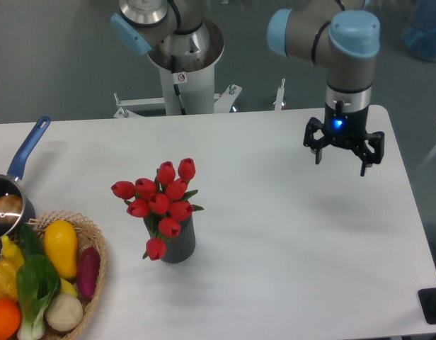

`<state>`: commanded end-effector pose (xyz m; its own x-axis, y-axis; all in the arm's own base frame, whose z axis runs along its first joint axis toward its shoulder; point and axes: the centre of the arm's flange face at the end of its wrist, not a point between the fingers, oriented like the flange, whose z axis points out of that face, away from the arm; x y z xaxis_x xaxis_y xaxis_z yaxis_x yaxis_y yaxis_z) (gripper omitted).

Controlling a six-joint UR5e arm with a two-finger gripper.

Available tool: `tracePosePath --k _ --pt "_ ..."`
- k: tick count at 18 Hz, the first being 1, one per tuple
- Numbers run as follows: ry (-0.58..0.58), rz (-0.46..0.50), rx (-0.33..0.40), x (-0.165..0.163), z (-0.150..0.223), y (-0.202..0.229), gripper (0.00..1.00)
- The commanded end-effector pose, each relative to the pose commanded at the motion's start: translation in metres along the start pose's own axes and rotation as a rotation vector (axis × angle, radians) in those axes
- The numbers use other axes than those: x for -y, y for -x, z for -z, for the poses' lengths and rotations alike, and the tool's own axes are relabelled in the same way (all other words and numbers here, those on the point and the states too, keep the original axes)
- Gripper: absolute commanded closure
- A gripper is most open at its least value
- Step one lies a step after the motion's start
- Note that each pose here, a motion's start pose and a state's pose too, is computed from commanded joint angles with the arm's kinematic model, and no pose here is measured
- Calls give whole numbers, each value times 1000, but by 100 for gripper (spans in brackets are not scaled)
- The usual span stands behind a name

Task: Pick up the flowers from the vase
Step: 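Move the open gripper toward the red tulip bouquet in the vase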

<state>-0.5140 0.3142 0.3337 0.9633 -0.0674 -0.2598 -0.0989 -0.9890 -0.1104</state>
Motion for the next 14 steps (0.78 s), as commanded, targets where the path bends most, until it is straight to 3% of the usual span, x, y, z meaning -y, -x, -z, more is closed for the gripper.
tracePosePath --k 8,11,14 --pt "18 4 -52 -3 -26 -17 0" --pt "-48 61 -103 1 -36 -36 0" --pt "-129 43 -143 20 -36 -55 0"
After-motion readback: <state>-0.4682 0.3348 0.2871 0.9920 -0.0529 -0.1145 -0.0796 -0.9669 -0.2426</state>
